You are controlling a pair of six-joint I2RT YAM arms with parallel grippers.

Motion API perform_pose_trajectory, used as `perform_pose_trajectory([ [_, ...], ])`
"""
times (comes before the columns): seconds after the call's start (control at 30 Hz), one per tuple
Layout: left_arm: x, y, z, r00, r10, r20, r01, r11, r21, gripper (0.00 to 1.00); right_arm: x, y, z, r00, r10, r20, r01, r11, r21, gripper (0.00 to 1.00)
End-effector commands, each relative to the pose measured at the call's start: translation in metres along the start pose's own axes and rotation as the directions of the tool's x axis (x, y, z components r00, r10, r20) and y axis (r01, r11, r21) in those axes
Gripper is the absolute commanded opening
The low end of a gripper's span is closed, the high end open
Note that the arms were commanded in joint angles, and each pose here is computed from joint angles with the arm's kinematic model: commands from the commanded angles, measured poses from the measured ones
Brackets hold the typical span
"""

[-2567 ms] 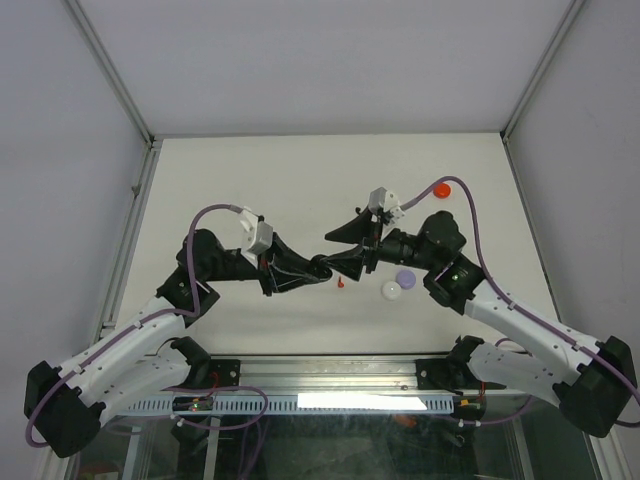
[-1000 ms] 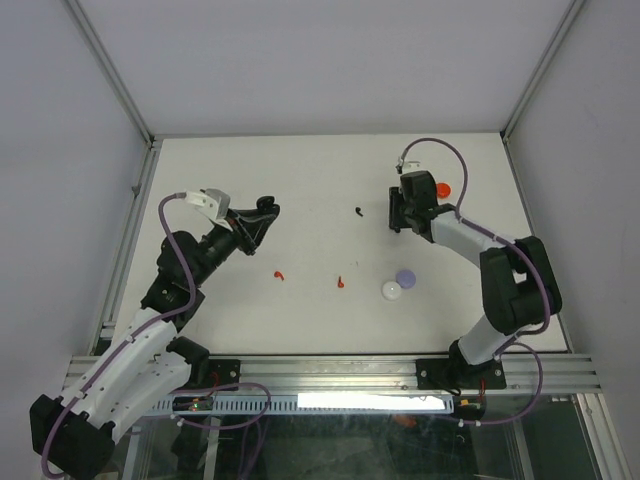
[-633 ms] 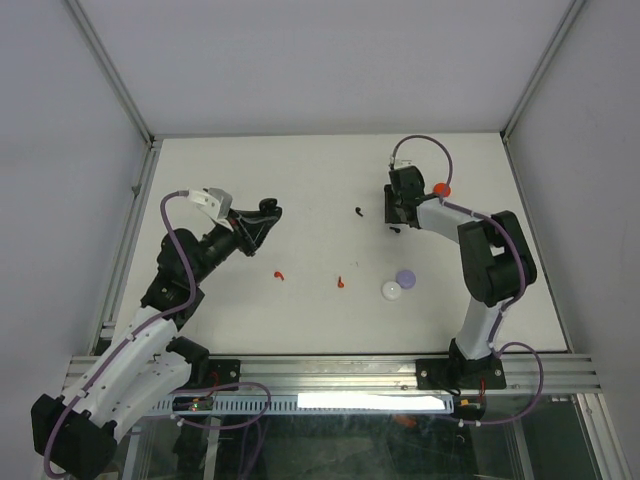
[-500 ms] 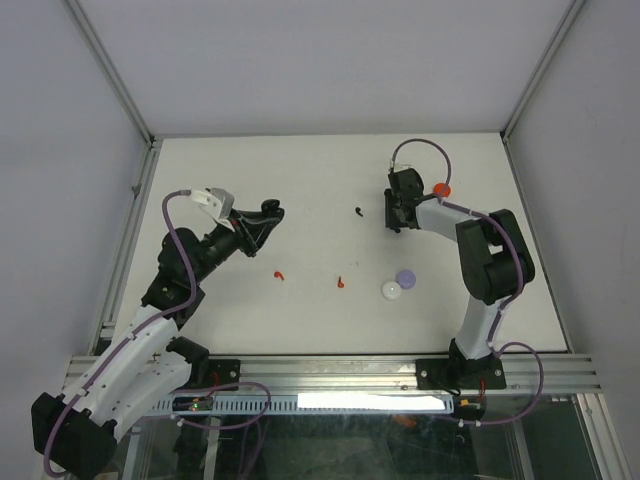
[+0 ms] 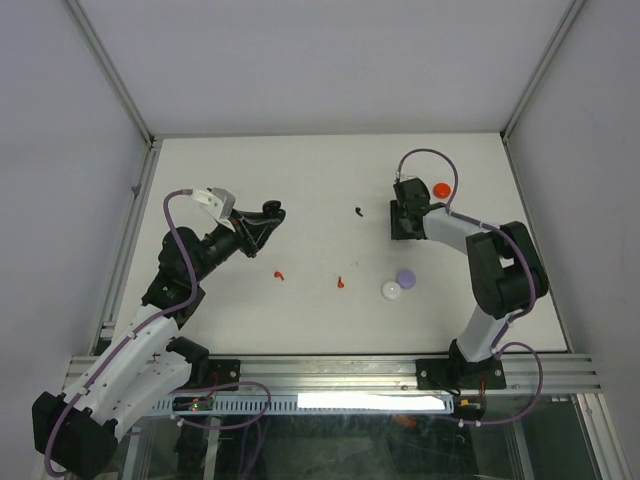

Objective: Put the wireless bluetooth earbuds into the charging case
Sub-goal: Pick up the earbud from the center of the board.

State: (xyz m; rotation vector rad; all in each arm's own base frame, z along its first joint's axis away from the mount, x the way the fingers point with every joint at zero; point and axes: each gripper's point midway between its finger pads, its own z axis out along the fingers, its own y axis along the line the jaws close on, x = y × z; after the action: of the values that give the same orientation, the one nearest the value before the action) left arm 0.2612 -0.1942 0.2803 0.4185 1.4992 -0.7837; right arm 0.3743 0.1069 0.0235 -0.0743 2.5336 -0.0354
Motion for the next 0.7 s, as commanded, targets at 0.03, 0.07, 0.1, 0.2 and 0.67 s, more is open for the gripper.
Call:
perform_pose_trajectory([
  [0.03, -0.025, -0.006, 0.003, 0.998, 0.02, 0.057, -0.022, 0.999, 0.026, 0.0, -0.01, -0.006, -0.02, 0.998, 0.011, 0.057, -0.011, 1.0, 0.002, 0.4],
  [0.07, -0.024, -0.006, 0.003, 0.998, 0.02, 0.055, -0.022, 0.999, 0.028, 0.0, -0.012, -0.003, -0.022, 0.998, 0.009, 0.064, -0.008, 1.0, -0.014, 0.4],
  [0.1, -0.024, -0.006, 0.003, 0.998, 0.019, 0.052, -0.021, 0.999, 0.029, 0.0, -0.015, 0.001, -0.023, 0.998, 0.009, 0.069, -0.007, 0.999, -0.035, 0.4],
  [0.2, -0.022, -0.007, 0.004, 0.999, 0.017, 0.045, -0.019, 0.999, 0.036, 0.0, -0.025, 0.008, -0.026, 0.996, 0.03, 0.089, -0.024, 0.997, -0.072, 0.4],
  [0.67, -0.019, -0.015, 0.002, 0.998, 0.05, 0.039, -0.054, 0.994, 0.094, 0.0, -0.035, 0.001, -0.007, 0.992, 0.112, 0.061, -0.114, 0.993, 0.026, 0.34],
])
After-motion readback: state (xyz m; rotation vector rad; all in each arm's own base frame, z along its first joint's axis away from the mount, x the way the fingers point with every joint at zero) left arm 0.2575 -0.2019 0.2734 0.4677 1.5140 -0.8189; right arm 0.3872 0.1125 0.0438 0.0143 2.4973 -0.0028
